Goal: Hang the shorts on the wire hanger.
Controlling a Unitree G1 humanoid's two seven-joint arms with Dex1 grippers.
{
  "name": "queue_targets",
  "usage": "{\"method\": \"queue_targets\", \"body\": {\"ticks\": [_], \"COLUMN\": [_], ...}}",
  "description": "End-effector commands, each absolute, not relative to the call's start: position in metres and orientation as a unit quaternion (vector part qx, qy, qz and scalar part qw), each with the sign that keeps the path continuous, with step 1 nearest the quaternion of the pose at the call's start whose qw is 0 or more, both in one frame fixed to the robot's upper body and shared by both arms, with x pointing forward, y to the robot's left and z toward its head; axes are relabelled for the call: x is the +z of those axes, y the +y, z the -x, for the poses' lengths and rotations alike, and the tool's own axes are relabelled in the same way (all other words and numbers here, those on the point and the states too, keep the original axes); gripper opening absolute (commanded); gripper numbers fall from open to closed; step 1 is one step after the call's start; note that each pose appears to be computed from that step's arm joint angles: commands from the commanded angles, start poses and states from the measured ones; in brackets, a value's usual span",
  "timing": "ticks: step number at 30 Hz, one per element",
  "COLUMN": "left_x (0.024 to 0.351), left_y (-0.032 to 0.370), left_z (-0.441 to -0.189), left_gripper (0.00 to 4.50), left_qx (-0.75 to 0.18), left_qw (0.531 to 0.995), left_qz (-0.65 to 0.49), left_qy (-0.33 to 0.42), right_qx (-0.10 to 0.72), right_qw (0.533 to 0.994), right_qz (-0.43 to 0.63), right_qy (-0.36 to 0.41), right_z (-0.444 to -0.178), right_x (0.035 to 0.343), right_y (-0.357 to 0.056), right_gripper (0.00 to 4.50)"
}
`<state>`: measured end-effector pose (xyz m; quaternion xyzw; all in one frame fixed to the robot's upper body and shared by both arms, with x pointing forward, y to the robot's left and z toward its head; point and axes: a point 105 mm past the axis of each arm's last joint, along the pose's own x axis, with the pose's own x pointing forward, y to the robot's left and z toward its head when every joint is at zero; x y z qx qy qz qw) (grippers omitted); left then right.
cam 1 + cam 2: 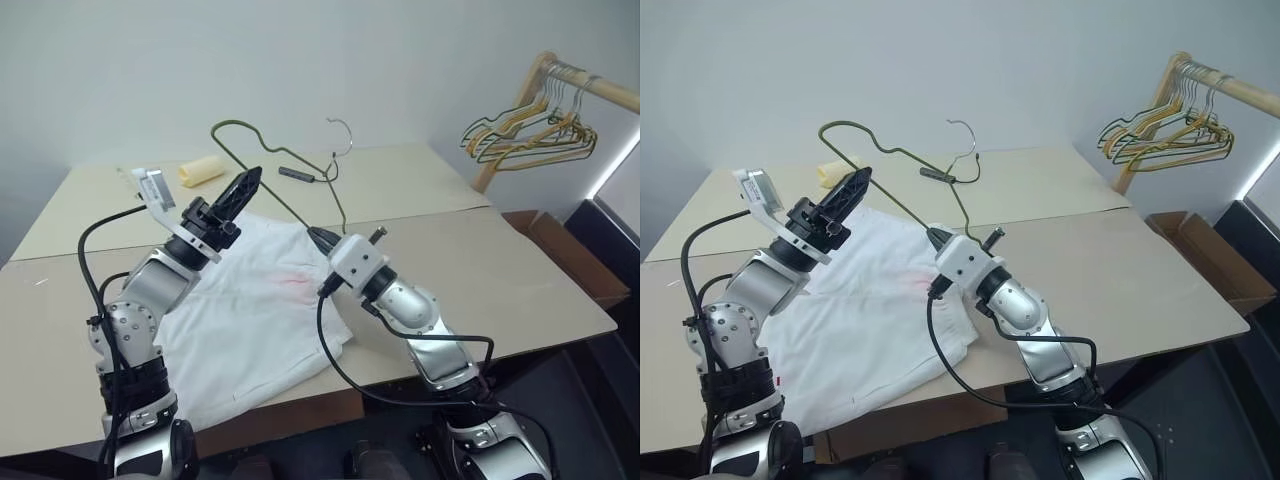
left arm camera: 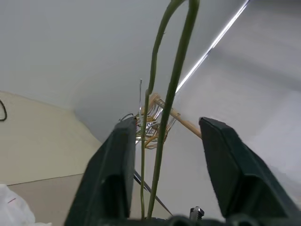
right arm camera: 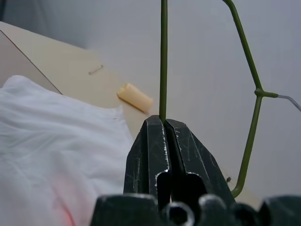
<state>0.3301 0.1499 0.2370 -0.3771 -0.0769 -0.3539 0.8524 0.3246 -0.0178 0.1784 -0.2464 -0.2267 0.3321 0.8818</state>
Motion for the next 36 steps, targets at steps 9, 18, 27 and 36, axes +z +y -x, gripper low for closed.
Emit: {"method": "queue_targets", "body": {"ticks": [9,18,27,36], "left_x": [0.241,0.245,0.261,0.288], "left_y": [0.141,0.147,0.172,0.213], "left_z": [-0.333,-0.329,-0.297,-0.267], "left_gripper": [0.01,0.0,0.0,0.0], "left_qx": [-0.364,-0.369,-0.481,-0.593], "left_qw": [0.859,0.876,0.835,0.746], "left_qz": [0.349,0.279,0.189,0.184], "left_qy": [-0.084,-0.136,-0.186,-0.239], "right_qx": [0.315,0.319,0.518,0.68], "right_qw": [0.847,0.831,0.851,0.708], "right_qz": [0.308,0.337,0.005,-0.111], "right_qy": [-0.298,-0.307,-0.087,0.154], "right_z": [-0.313,-0.311,-0.304,-0.284], "right_x": [0.19,0.19,0.218,0.201], "right_y": [-0.013,-0.014,-0.06,-0.104], "right_gripper": [0.0,2.83,4.46,4.46]}}
